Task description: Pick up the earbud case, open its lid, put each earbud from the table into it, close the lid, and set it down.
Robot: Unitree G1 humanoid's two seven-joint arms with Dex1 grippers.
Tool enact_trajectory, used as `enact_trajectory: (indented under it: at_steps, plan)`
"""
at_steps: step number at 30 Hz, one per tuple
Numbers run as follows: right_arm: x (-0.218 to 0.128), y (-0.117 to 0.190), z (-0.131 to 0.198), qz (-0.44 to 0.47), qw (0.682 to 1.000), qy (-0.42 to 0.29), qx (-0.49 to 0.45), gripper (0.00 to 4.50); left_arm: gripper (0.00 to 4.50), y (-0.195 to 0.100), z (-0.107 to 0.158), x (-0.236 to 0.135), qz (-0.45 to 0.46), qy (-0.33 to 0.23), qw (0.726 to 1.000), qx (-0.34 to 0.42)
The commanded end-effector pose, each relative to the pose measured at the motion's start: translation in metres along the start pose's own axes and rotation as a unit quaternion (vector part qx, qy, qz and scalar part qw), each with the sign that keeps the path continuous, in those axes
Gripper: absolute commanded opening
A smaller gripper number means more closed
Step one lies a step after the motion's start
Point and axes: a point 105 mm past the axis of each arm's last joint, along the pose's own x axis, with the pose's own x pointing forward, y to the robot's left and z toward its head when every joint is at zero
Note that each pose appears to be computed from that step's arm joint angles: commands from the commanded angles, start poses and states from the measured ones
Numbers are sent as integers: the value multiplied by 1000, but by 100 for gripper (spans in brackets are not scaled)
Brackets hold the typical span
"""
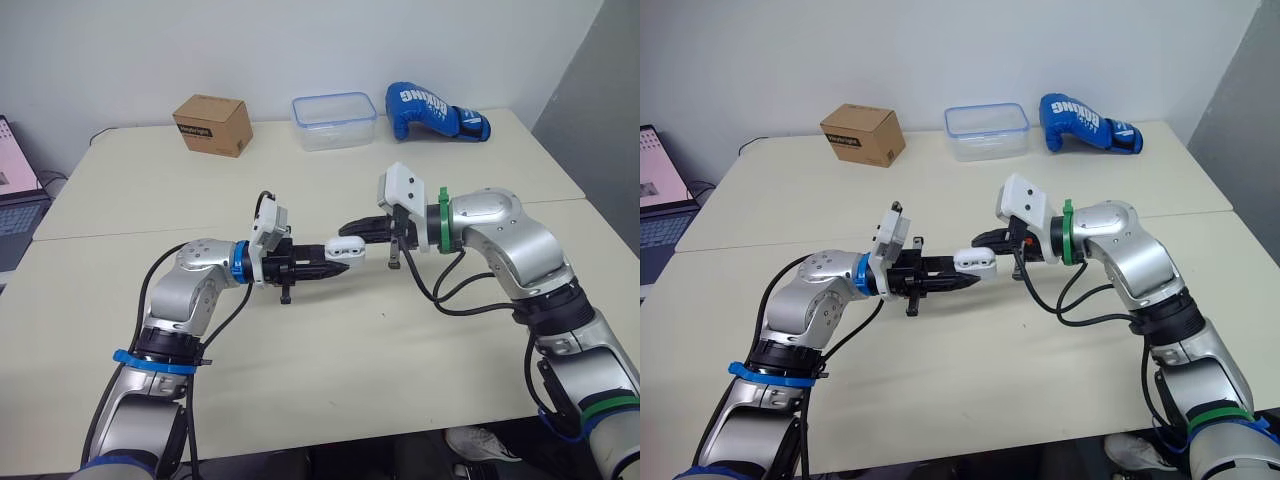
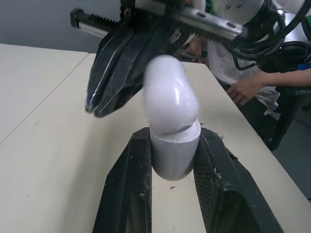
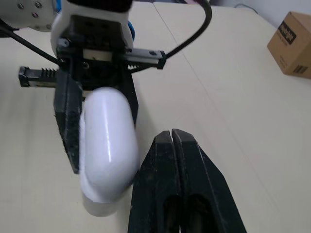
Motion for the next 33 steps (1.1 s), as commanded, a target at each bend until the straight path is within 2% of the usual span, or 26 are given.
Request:
enact_trajectory:
  at_steps: [1,15,19,25,27,31,33]
  plan:
    - [-5,4,17,-1,999,-28,-30,3,79,3,10,-4,9,-11,1000,17]
    - [-8,22,7,17,999,-6,-45,3,79,10,18,-4,27,-33,999,2]
    - [-15,14,9,2,999,-1,-47,3,79,10,15,-3,32,-21,999,-4]
    - [-57,0,-2,-12,998,33,-49,3,79,18,-6,-7,75,59,988,-119]
    - [-63,-2,-6,-17,998,41,-44,3,79,19,-9,-6,81,66,982,-154]
    - [-71,-2,-21,-30,998,57,-22,3,79,26,-29,0,106,116,957,-244]
    - [-73,-1,-26,-33,997,63,-14,3,79,30,-31,5,112,117,948,-273]
